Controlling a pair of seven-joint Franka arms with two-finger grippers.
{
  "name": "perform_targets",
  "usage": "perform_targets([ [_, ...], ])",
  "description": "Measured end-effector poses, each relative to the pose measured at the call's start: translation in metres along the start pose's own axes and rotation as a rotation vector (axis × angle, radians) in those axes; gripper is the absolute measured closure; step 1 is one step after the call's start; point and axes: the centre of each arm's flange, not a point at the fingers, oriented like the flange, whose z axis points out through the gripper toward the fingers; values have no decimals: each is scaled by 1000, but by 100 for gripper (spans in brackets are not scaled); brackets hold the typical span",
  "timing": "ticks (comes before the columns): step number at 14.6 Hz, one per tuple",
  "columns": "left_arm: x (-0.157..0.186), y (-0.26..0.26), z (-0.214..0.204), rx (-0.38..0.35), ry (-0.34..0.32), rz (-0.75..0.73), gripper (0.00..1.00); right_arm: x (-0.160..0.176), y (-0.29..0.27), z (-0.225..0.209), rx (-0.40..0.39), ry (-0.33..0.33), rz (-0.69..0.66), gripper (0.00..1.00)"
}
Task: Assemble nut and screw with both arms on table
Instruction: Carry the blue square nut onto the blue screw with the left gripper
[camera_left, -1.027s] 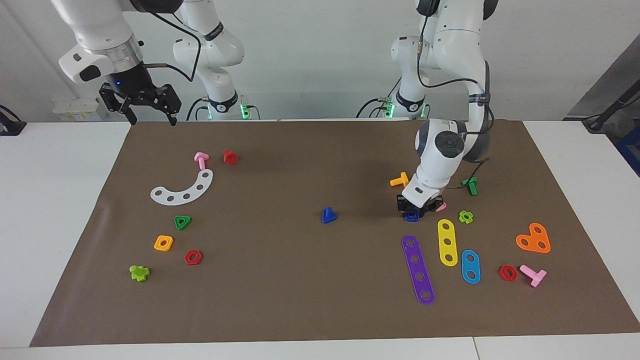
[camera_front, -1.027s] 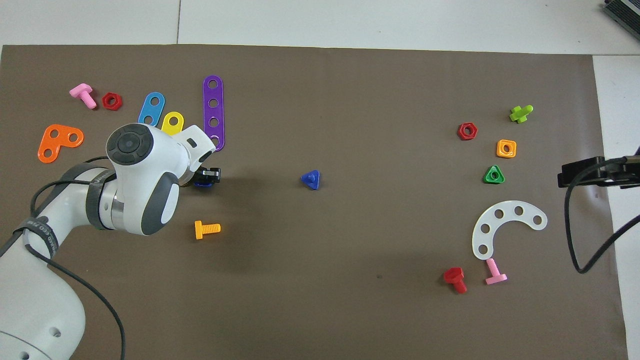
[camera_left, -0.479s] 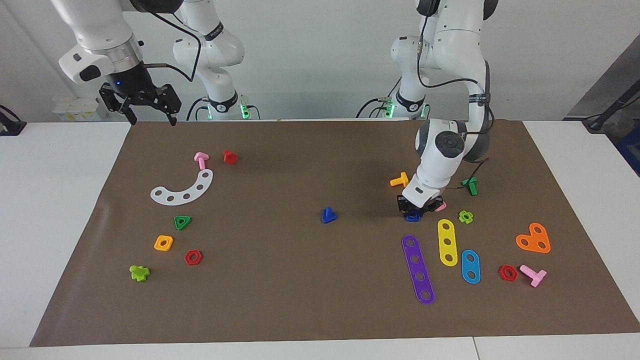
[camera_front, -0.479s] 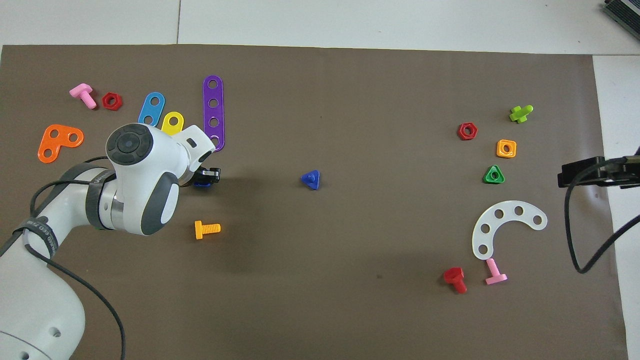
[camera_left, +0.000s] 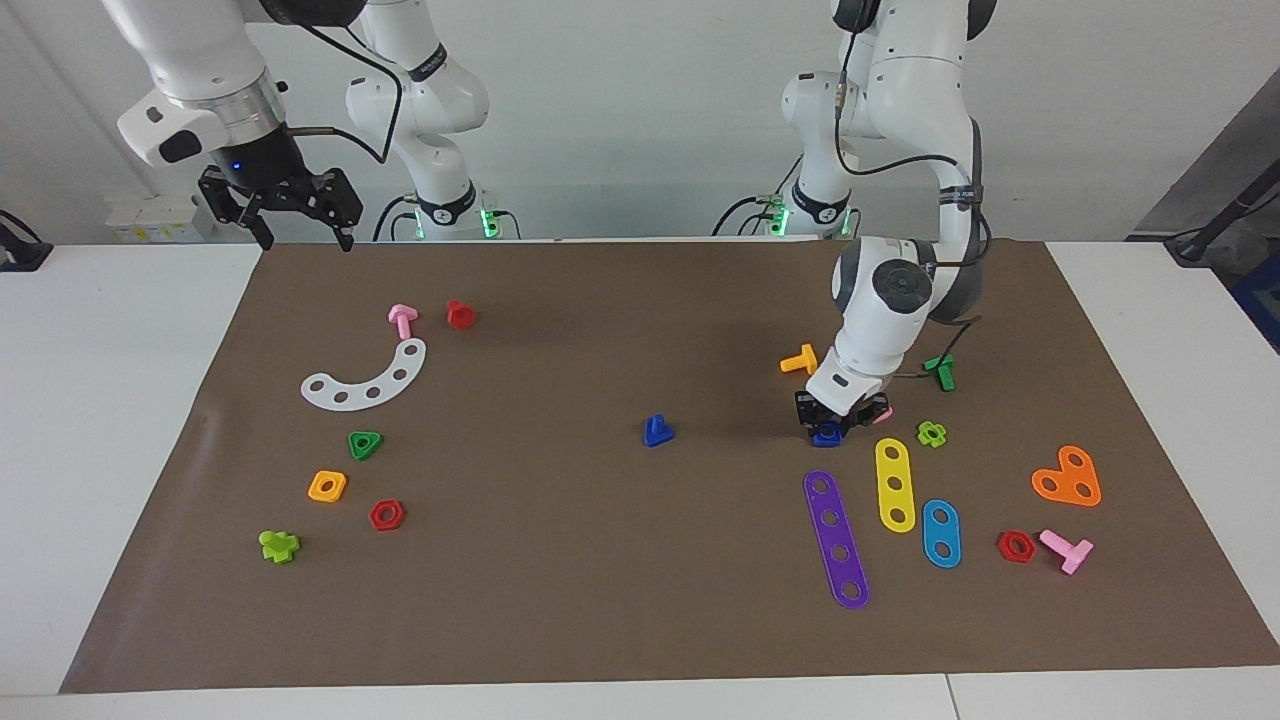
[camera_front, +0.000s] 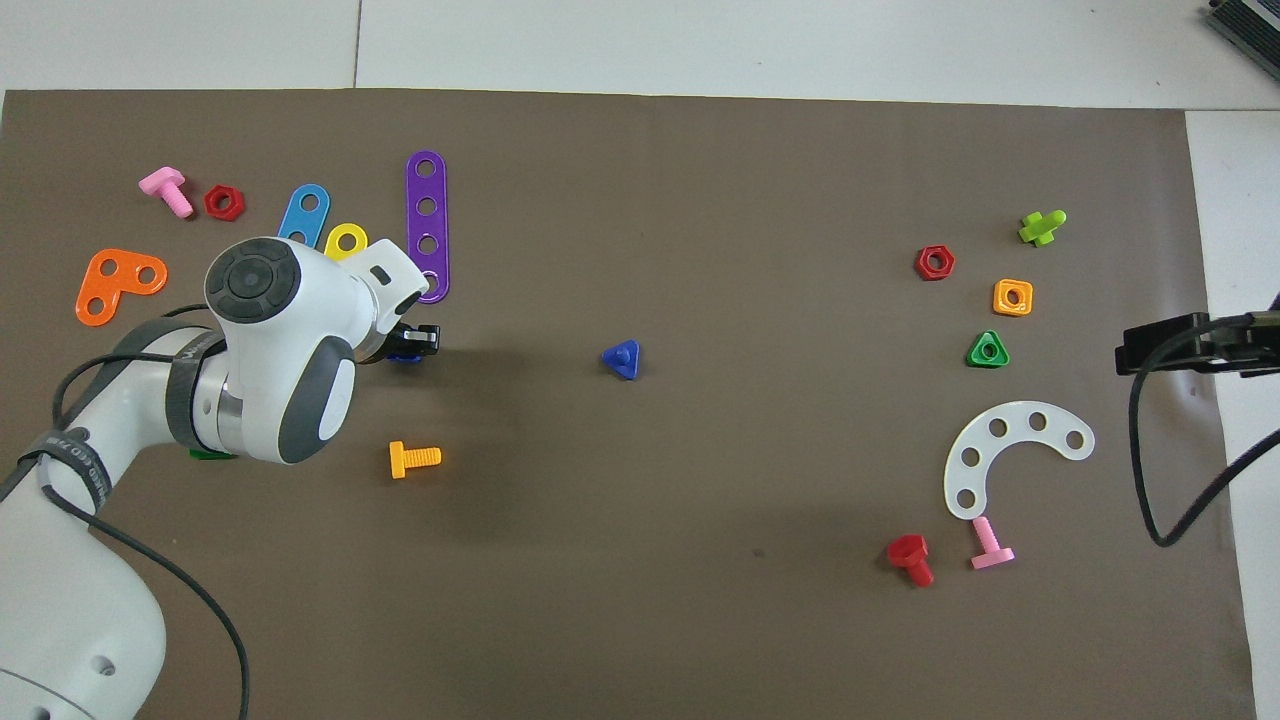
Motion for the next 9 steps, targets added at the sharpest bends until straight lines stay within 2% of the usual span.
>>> perform_targets([
  [2, 9, 5, -14, -3, 8, -17, 52, 0, 0, 0, 0, 0, 0, 0],
  [4, 18, 20, -33, -1, -12, -31, 52, 0, 0, 0, 0, 0, 0, 0],
  [9, 25, 103, -70, 3, -42, -70, 52, 0, 0, 0, 0, 0, 0, 0],
])
